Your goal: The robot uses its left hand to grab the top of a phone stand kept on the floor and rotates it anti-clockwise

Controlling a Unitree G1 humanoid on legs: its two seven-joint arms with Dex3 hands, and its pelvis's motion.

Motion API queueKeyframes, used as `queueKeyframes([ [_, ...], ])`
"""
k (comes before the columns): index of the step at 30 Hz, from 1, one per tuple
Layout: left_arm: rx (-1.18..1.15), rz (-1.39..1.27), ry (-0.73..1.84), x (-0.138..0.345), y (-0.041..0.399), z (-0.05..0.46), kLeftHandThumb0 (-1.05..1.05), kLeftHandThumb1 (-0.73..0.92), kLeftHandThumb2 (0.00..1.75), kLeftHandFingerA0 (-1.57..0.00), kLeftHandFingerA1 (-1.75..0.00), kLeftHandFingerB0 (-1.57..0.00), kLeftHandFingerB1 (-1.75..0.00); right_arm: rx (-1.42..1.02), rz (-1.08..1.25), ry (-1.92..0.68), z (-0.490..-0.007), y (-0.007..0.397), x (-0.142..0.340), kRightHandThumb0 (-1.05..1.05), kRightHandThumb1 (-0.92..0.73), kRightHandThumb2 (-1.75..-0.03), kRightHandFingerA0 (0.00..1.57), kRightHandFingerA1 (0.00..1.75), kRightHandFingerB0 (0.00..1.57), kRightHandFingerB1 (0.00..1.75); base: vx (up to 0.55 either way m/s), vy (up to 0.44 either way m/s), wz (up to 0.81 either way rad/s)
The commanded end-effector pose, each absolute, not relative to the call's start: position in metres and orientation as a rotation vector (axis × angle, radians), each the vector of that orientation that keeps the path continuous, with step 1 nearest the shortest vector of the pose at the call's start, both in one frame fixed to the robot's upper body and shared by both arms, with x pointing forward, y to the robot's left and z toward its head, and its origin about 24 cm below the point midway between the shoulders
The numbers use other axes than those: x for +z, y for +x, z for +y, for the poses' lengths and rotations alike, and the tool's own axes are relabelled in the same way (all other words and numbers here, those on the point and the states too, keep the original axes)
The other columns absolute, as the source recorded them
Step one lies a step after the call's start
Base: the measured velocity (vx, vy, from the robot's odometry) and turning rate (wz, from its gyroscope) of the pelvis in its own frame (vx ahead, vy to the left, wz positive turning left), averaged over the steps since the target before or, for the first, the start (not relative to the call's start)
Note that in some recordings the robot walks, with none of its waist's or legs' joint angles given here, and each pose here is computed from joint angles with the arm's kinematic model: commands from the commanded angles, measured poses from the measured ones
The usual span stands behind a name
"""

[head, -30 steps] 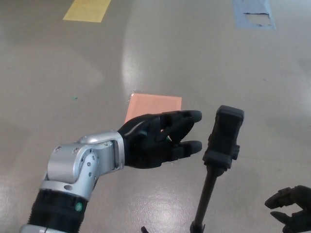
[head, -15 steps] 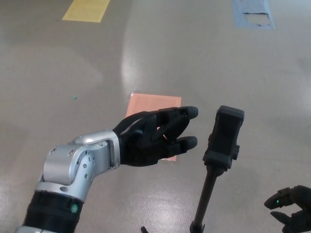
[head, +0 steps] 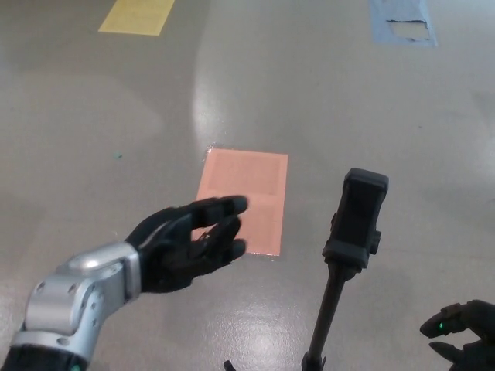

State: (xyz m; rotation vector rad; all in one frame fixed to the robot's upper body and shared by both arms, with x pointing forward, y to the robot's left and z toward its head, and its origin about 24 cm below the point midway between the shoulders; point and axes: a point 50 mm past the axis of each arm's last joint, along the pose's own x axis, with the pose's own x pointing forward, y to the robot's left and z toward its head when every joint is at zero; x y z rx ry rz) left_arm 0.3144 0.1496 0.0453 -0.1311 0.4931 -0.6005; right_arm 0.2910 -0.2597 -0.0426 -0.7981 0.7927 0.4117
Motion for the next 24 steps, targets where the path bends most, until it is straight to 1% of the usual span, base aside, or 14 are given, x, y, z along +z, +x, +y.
queueKeyframes([
  [1, -0.327, 0.501, 0.244, -0.011, 0.274, 0.225, -0.70, 0.63, 0.88, -0.05, -0.26, 0.00, -0.17, 0.423, 0.892, -0.778, -0.271, 0.254, -0.070, -0.56, -0.69, -0.96, 0.54, 0.59, 0.28, 0.46, 0.00, 0.000, 0.00],
  [4, -0.287, 0.570, 0.361, -0.034, 0.256, 0.240, -0.65, 0.79, 0.66, -0.08, -0.27, -0.02, -0.19, 0.420, 0.907, -0.760, -0.272, 0.245, -0.076, -0.57, -0.70, -0.96, 0.56, 0.59, 0.29, 0.47, 0.00, 0.000, 0.00],
  [5, -0.267, 0.601, 0.420, -0.041, 0.250, 0.245, -0.73, 0.62, 0.96, -0.03, -0.38, -0.07, -0.24, 0.420, 0.912, -0.757, -0.272, 0.243, -0.078, -0.52, -0.84, -0.66, 0.64, 0.45, 0.35, 0.32, 0.00, 0.000, 0.00],
  [7, -0.250, 0.629, 0.487, -0.047, 0.245, 0.251, -0.73, 0.62, 0.96, -0.03, -0.38, -0.07, -0.24, 0.419, 0.917, -0.755, -0.272, 0.241, -0.079, -0.52, -0.84, -0.66, 0.64, 0.45, 0.35, 0.32, 0.00, 0.000, 0.00],
  [8, -0.244, 0.655, 0.566, -0.054, 0.239, 0.255, -0.71, 0.78, 0.65, -0.12, -0.29, -0.07, -0.21, 0.421, 0.924, -0.751, -0.272, 0.237, -0.082, -0.52, -0.83, -0.66, 0.64, 0.46, 0.35, 0.32, 0.00, 0.000, 0.00],
  [9, -0.236, 0.678, 0.627, -0.059, 0.232, 0.259, -0.36, 0.46, 1.03, -0.01, -0.48, 0.00, -0.47, 0.423, 0.933, -0.753, -0.273, 0.233, -0.085, -0.52, -0.83, -0.65, 0.65, 0.46, 0.36, 0.33, 0.00, 0.000, 0.00],
  [13, -0.209, 0.760, 0.692, -0.076, 0.207, 0.273, -0.35, 0.47, 1.02, -0.01, -0.47, 0.00, -0.46, 0.431, 0.960, -0.756, -0.273, 0.219, -0.094, -0.56, -0.75, -0.71, 0.64, 0.50, 0.34, 0.36, 0.00, 0.000, 0.00],
  [14, -0.199, 0.792, 0.658, -0.081, 0.198, 0.279, -0.67, 0.61, 0.83, -0.20, -0.42, -0.09, -0.36, 0.436, 0.968, -0.757, -0.273, 0.215, -0.097, -0.51, -0.82, -0.65, 0.66, 0.47, 0.37, 0.33, 0.00, 0.000, 0.00],
  [19, -0.148, 0.917, 0.553, -0.098, 0.155, 0.307, -0.68, 0.60, 0.85, -0.25, -0.44, -0.10, -0.37, 0.450, 1.016, -0.734, -0.272, 0.192, -0.110, -0.51, -0.82, -0.65, 0.66, 0.46, 0.36, 0.33, 0.00, 0.000, 0.00],
  [20, -0.133, 0.969, 0.554, -0.100, 0.144, 0.317, -0.69, 0.60, 0.87, -0.51, -0.56, -0.11, -0.39, 0.448, 1.034, -0.723, -0.272, 0.185, -0.114, -0.56, -0.74, -0.70, 0.65, 0.50, 0.34, 0.35, 0.00, 0.000, 0.00],
  [21, -0.133, 0.969, 0.554, -0.100, 0.144, 0.317, -0.69, 0.60, 0.87, -0.51, -0.56, -0.11, -0.39, 0.448, 1.034, -0.723, -0.272, 0.185, -0.114, -0.56, -0.74, -0.70, 0.65, 0.50, 0.34, 0.35, 0.00, 0.000, 0.00],
  [22, -0.129, 0.989, 0.554, -0.099, 0.141, 0.321, -0.67, 0.58, 0.87, -0.32, -0.48, -0.10, -0.38, 0.444, 1.040, -0.719, -0.272, 0.182, -0.115, -0.56, -0.74, -0.69, 0.64, 0.48, 0.34, 0.35, 0.00, 0.000, 0.00],
  [23, -0.138, 1.002, 0.568, -0.098, 0.140, 0.325, -0.63, 0.69, 0.61, -0.47, -0.38, -0.17, -0.28, 0.441, 1.045, -0.709, -0.272, 0.180, -0.117, -0.51, -0.82, -0.65, 0.64, 0.47, 0.36, 0.33, 0.00, 0.000, 0.00],
  [24, -0.146, 1.007, 0.578, -0.097, 0.139, 0.326, -0.63, 0.69, 0.61, -0.47, -0.38, -0.17, -0.28, 0.439, 1.048, -0.703, -0.271, 0.178, -0.117, -0.51, -0.82, -0.65, 0.64, 0.47, 0.36, 0.33, 0.00, 0.000, 0.00],
])
